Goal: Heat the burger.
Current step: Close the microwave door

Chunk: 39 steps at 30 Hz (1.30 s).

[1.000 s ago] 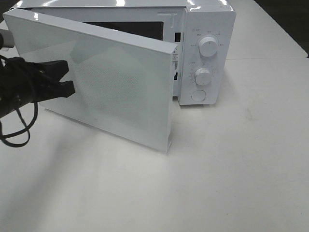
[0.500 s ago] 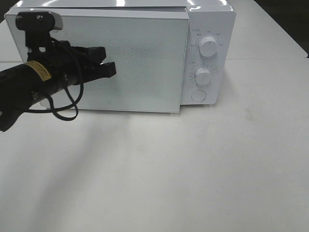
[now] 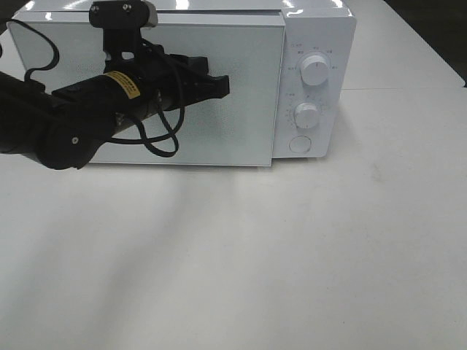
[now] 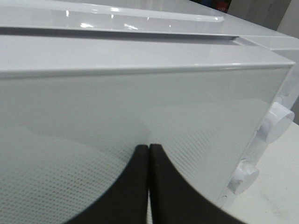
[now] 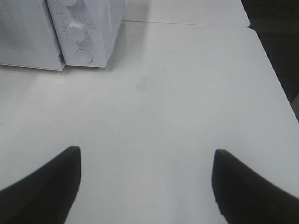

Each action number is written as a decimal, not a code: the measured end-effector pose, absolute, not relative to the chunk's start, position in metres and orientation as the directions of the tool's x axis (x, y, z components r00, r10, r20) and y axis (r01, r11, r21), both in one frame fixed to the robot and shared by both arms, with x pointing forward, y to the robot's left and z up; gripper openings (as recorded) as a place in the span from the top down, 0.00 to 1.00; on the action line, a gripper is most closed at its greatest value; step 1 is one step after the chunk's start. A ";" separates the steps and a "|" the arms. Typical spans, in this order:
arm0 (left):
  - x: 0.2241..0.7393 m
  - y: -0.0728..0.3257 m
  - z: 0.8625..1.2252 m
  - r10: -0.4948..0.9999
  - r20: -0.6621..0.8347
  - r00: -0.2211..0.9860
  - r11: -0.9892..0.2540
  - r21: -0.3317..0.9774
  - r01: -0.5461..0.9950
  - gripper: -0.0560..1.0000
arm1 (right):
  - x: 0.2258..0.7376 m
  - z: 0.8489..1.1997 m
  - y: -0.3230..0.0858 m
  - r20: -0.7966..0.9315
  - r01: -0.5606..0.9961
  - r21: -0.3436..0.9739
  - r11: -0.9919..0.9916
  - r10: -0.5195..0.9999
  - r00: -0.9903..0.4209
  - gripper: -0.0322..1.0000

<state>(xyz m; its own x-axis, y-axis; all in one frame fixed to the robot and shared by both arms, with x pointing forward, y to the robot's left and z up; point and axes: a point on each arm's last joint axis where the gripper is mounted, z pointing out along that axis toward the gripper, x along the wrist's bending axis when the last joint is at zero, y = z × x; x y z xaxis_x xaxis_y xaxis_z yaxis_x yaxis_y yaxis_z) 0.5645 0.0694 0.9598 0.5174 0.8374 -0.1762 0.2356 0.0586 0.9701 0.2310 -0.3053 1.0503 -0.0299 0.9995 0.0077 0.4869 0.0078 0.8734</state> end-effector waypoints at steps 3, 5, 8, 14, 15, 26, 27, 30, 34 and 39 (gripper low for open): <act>0.567 0.062 0.958 0.831 -0.173 0.529 0.048 0.969 0.241 0.95 | 0.231 1.050 -0.305 0.008 0.487 0.873 0.008 1.000 -0.030 0.24; 0.569 0.058 0.958 0.828 -0.172 0.533 0.048 0.970 0.239 0.95 | 0.231 1.050 -0.305 0.008 0.487 0.873 0.008 1.000 -0.030 0.24; 0.572 0.056 0.957 0.828 -0.172 0.533 0.048 0.970 0.238 0.95 | 0.231 1.050 -0.305 0.008 0.487 0.873 0.008 1.000 -0.030 0.24; 0.579 0.042 0.956 0.821 -0.171 0.545 0.027 0.965 0.262 0.95 | 0.231 1.050 -0.305 0.008 0.487 0.873 0.008 1.000 -0.030 0.24; 0.580 0.040 0.956 0.820 -0.172 0.546 0.026 0.964 0.264 0.95 | 0.231 1.050 -0.305 0.008 0.487 0.873 0.008 1.000 -0.030 0.24; 0.587 0.031 0.951 0.818 -0.168 0.551 0.010 0.960 0.279 0.95 | 0.231 1.050 -0.305 0.008 0.487 0.873 0.008 1.000 -0.030 0.24; 0.587 0.031 0.951 0.818 -0.168 0.551 0.010 0.960 0.279 0.95 | 0.231 1.050 -0.305 0.008 0.487 0.873 0.008 1.000 -0.030 0.24; 0.586 0.032 0.953 0.820 -0.168 0.548 -0.004 0.954 0.300 0.95 | 0.231 1.050 -0.305 0.009 0.487 0.873 0.007 0.999 -0.030 0.24; 0.585 0.037 0.960 0.824 -0.168 0.540 -0.015 0.948 0.319 0.95 | 0.231 1.050 -0.305 0.009 0.487 0.873 0.007 0.999 -0.030 0.24; 0.577 0.045 0.973 0.830 -0.173 0.529 -0.036 0.932 0.362 0.95 | 0.231 1.050 -0.305 0.009 0.487 0.873 0.007 0.999 -0.030 0.24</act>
<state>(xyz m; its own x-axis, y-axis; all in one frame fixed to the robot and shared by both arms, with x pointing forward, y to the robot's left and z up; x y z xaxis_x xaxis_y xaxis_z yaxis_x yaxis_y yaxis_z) 0.5768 0.0452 0.9730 0.5295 0.8305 -0.1732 0.3618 -0.0364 0.9315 0.2310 -0.3052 1.0503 -0.0305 0.9995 0.0085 0.4870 0.0074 0.8734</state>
